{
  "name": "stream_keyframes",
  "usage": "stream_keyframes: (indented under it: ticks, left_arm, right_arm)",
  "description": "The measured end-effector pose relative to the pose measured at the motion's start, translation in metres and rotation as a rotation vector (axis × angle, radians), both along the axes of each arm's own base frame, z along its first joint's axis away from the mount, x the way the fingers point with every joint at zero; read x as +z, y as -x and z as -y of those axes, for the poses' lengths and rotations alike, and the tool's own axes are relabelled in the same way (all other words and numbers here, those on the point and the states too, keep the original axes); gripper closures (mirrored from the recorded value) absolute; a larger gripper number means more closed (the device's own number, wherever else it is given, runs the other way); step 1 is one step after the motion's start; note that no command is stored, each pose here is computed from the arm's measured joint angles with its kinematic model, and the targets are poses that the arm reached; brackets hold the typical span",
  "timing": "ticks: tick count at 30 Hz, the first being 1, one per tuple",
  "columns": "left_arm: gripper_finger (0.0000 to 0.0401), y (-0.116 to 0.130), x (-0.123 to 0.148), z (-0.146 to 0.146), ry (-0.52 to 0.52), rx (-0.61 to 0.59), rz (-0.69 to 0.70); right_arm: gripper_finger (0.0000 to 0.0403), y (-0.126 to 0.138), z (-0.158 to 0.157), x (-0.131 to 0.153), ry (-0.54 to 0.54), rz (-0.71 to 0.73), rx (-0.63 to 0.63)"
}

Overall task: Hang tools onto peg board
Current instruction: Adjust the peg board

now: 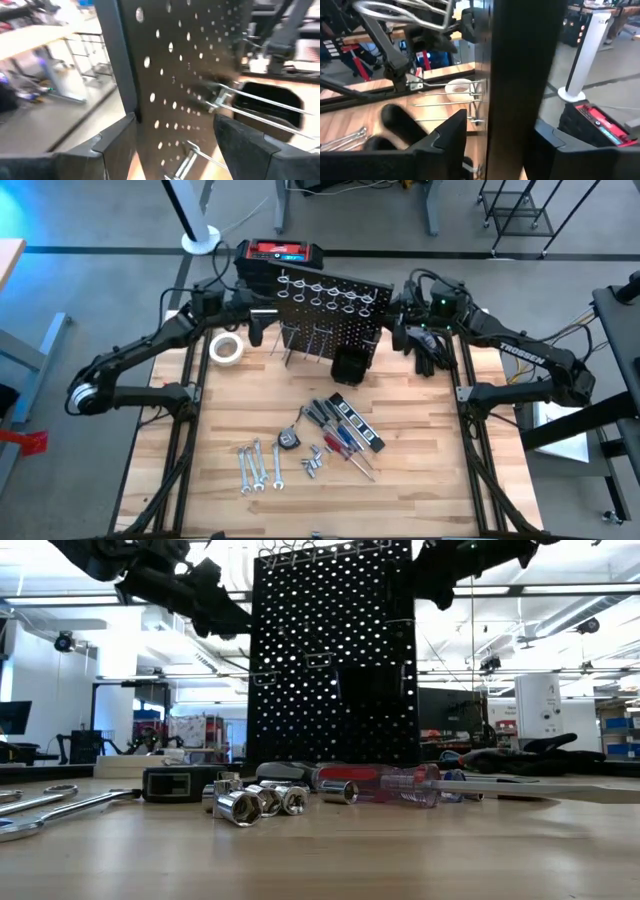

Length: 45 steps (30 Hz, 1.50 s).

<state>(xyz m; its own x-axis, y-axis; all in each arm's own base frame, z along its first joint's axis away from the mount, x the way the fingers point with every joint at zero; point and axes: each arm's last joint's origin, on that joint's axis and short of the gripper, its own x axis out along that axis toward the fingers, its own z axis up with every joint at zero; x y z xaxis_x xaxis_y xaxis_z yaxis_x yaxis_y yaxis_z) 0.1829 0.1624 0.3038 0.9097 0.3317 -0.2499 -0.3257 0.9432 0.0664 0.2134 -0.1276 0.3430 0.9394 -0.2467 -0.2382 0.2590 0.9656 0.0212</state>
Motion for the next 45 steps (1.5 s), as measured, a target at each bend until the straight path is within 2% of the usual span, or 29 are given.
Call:
stream_keyframes:
  ticks: [7,14,22,28,35,45]
  left_arm:
    - [0.0151,0.000,0.002,0.014,0.090,-0.069,0.017]
    - [0.0172,0.003,0.008,0.047,0.154,-0.140,-0.018]
    - [0.0198,0.011,0.011,0.094,0.130,-0.091,-0.004]
    - [0.0206,0.018,0.010,0.120,0.178,-0.091,0.043]
    - [0.0207,0.019,0.000,0.149,0.191,-0.044,0.041]
    - [0.0207,0.013,-0.005,0.179,0.146,-0.007,0.026]
  right_arm:
    - [0.0283,-0.008,0.005,-0.004,0.024,0.000,0.010]
    - [0.0290,-0.023,0.015,-0.017,0.014,-0.024,0.063]
    - [0.0291,-0.037,0.027,-0.026,0.008,-0.040,0.142]
    - [0.0299,-0.045,0.034,-0.024,0.023,-0.034,0.214]
    - [0.0302,-0.052,0.052,-0.011,0.063,-0.020,0.194]
    - [0.0311,-0.034,0.070,0.007,0.102,-0.042,0.148]
